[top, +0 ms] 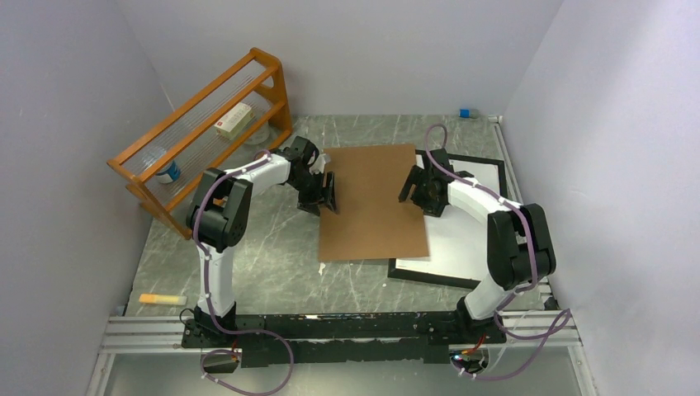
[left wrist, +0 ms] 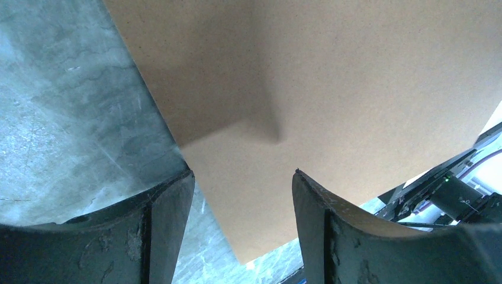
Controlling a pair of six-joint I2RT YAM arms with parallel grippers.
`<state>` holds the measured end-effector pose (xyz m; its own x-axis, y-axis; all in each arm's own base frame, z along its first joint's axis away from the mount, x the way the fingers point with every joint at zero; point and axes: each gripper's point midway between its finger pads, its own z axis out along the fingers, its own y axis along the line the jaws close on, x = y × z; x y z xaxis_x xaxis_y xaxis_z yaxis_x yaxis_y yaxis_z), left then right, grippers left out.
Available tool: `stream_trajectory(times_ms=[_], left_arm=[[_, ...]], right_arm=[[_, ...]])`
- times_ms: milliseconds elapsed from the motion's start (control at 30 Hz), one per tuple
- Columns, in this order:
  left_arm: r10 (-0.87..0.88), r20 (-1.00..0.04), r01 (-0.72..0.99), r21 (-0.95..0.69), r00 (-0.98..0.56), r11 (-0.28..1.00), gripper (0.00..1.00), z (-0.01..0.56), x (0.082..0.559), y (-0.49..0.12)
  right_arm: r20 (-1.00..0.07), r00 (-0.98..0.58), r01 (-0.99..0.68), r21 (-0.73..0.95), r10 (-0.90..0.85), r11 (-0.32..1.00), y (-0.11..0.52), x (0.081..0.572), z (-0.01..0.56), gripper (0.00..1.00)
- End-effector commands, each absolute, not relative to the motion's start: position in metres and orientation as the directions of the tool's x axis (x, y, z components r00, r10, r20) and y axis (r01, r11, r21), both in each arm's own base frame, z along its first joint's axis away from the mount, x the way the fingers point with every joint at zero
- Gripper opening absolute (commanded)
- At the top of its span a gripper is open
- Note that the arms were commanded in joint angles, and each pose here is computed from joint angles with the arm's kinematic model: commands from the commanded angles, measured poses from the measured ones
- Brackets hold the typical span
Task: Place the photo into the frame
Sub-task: Pick up the photo frame item at the center of the board.
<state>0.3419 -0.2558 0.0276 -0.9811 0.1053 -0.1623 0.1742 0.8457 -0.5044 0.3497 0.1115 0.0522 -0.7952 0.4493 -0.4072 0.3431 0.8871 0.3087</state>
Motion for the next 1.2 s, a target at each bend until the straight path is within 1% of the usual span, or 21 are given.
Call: stream_trajectory(times_ms=[0, 133, 233, 367, 533, 667, 767, 833, 867, 900, 967, 1033, 1100, 1133, 1167], left_arm=[[0.152, 0.03, 0.126, -0.419, -0.988, 0.899, 0.7, -0.031, 0.295, -0.244], [0.148, 0.034, 0.121, -0.411, -0.988, 0.903, 0.7, -0.032, 0.295, -0.243], [0.146, 0.031, 0.12, -0.412, -0.989, 0.903, 0.7, -0.032, 0.295, -0.243], [0.144, 0.027, 0.12, -0.421, -0.989, 0.899, 0.7, -0.031, 0.297, -0.245], [0.154, 0.015, 0.13, -0.463, -0.988, 0.877, 0.7, -0.03, 0.302, -0.255], [0.163, 0.006, 0.143, -0.451, -0.987, 0.881, 0.69, -0.036, 0.309, -0.255], [0.175, -0.006, 0.161, -0.43, -0.984, 0.888, 0.69, -0.039, 0.315, -0.253], [0.184, -0.014, 0.173, -0.41, -0.983, 0.895, 0.69, -0.04, 0.318, -0.251], [0.186, -0.017, 0.177, -0.398, -0.982, 0.9, 0.69, -0.041, 0.32, -0.249], [0.191, -0.019, 0.183, -0.383, -0.981, 0.905, 0.69, -0.043, 0.322, -0.247], [0.191, -0.029, 0.189, -0.356, -0.981, 0.915, 0.69, -0.045, 0.326, -0.243], [0.193, -0.031, 0.192, -0.343, -0.981, 0.92, 0.68, -0.047, 0.329, -0.24], [0.194, -0.033, 0.194, -0.335, -0.98, 0.922, 0.68, -0.05, 0.33, -0.238], [0.194, -0.034, 0.194, -0.335, -0.98, 0.922, 0.68, -0.05, 0.331, -0.238], [0.192, -0.036, 0.193, -0.337, -0.981, 0.922, 0.68, -0.05, 0.332, -0.237]], right_arm=[[-0.394, -0.815, 0.286, 0.366, 0.425, 0.886, 0.126, 0.355, 0.049, 0.82], [-0.399, -0.816, 0.286, 0.348, 0.417, 0.893, 0.121, 0.356, 0.048, 0.83], [-0.408, -0.821, 0.245, 0.383, 0.4, 0.891, 0.126, 0.357, 0.053, 0.82], [-0.439, -0.822, 0.094, 0.521, 0.361, 0.848, 0.152, 0.359, 0.084, 0.75], [-0.506, -0.792, -0.11, 0.669, 0.341, 0.735, 0.175, 0.345, 0.14, 0.68], [-0.548, -0.76, -0.238, 0.735, 0.349, 0.635, 0.183, 0.328, 0.175, 0.58], [-0.56, -0.756, -0.29, 0.75, 0.338, 0.594, 0.187, 0.32, 0.185, 0.52], [-0.553, -0.76, -0.299, 0.765, 0.343, 0.57, 0.188, 0.319, 0.188, 0.42], [-0.539, -0.761, -0.29, 0.781, 0.361, 0.554, 0.188, 0.321, 0.19, 0.35], [-0.524, -0.762, -0.286, 0.8, 0.381, 0.527, 0.189, 0.324, 0.194, 0.32], [-0.5, -0.767, -0.308, 0.837, 0.402, 0.453, 0.198, 0.33, 0.206, 0.32], [-0.46, -0.784, -0.281, 0.862, 0.417, 0.421, 0.202, 0.342, 0.207, 0.34], [-0.464, -0.771, -0.263, 0.855, 0.435, 0.447, 0.201, 0.358, 0.209, 0.46], [-0.477, -0.759, -0.253, 0.844, 0.443, 0.474, 0.199, 0.365, 0.208, 0.5], [-0.497, -0.744, -0.252, 0.827, 0.446, 0.502, 0.197, 0.372, 0.208, 0.52]])
